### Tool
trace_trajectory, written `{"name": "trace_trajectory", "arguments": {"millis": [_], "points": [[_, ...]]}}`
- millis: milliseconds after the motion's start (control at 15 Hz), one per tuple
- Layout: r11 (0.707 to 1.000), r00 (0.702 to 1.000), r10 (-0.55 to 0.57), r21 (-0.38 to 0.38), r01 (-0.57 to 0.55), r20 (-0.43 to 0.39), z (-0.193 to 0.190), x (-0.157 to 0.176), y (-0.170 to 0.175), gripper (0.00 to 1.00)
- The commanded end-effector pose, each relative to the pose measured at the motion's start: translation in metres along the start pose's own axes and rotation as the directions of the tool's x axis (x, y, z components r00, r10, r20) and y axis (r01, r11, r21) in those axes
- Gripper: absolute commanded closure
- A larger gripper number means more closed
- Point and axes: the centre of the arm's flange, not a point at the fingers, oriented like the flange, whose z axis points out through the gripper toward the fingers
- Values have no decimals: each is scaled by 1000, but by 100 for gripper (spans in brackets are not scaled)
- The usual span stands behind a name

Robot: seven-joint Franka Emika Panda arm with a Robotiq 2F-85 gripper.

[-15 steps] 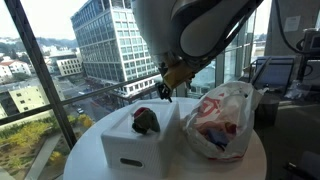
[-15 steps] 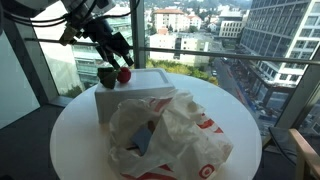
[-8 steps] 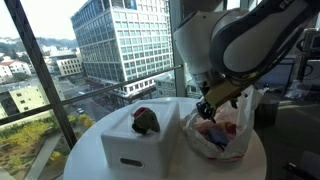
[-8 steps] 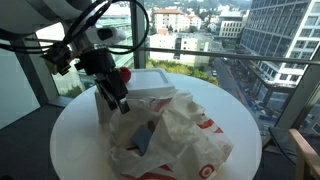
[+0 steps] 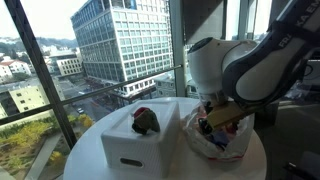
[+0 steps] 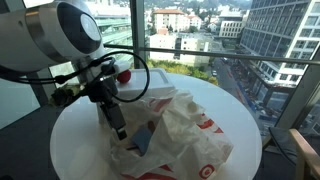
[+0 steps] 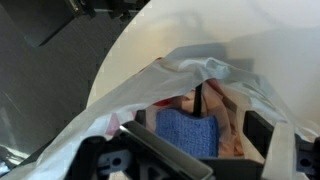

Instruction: Remove the object from the plastic bag and put them on the white basket

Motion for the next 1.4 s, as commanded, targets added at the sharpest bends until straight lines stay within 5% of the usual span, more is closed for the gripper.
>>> {"name": "trace_trajectory", "arguments": {"millis": [0, 600, 667, 733, 933, 1333], "points": [[996, 997, 72, 46, -70, -39, 32, 22, -12, 0], [977, 972, 200, 97, -188, -126, 87, 73, -9, 0], [975, 970, 210, 99, -198, -125, 92, 77, -10, 5], [974, 969, 215, 95, -204, -119, 97, 78, -10, 26], [968, 965, 246, 65, -241, -90, 115, 74, -4, 36], [963, 959, 270, 15, -270, -81, 85, 62, 17, 83]]}}
